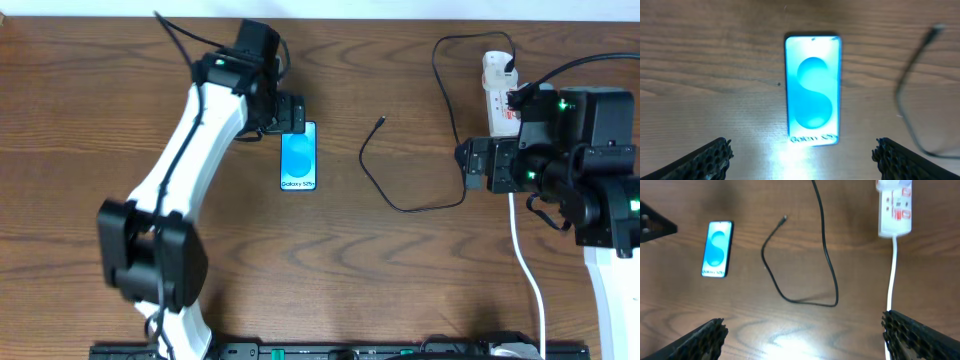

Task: Plug charger to phone and switch on socket
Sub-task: 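Move the left gripper over the phone and the right gripper toward the cable, then lower the left gripper and grasp the phone's top edge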

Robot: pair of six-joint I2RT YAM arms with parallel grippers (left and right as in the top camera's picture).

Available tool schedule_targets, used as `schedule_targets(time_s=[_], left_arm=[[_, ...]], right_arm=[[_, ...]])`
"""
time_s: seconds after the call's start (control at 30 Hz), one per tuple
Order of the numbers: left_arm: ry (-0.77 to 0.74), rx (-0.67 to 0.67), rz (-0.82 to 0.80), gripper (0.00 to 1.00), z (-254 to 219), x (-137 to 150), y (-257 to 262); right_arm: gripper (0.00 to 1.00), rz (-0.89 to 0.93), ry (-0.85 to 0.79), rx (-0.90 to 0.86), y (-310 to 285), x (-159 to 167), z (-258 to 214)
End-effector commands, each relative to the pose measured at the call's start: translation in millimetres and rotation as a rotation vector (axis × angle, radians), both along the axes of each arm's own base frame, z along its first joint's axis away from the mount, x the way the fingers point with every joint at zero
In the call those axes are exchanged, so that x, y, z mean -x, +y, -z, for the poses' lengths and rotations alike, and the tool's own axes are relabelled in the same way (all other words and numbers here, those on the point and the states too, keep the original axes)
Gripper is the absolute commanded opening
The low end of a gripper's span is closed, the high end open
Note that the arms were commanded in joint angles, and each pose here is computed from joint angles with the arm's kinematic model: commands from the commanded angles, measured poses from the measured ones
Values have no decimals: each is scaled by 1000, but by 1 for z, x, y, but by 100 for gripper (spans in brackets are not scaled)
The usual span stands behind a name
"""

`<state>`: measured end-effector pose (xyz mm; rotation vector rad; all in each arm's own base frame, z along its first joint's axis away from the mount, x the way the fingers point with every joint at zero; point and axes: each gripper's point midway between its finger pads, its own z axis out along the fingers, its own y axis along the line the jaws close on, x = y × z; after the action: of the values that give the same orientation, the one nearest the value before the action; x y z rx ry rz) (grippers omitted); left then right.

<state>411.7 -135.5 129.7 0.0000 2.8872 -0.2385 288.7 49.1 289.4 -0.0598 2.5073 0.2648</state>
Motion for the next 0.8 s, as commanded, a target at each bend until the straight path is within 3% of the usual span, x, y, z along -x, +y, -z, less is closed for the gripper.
schedule_targets(time_s=[0.0, 0.17, 0.43, 0.77], left_arm=[[9, -27, -21, 95, 14, -11, 3], [43, -17, 17, 100, 41, -16, -8], [129, -47, 58, 98, 87, -12, -15], [79, -59, 122, 98, 98, -20, -32]], right_arm=[[99, 15, 20, -16, 1, 0, 0], [99, 15, 31, -15, 1, 0, 4], [99, 14, 27, -15, 1, -1, 3], [99, 14, 26, -15, 1, -1, 3]])
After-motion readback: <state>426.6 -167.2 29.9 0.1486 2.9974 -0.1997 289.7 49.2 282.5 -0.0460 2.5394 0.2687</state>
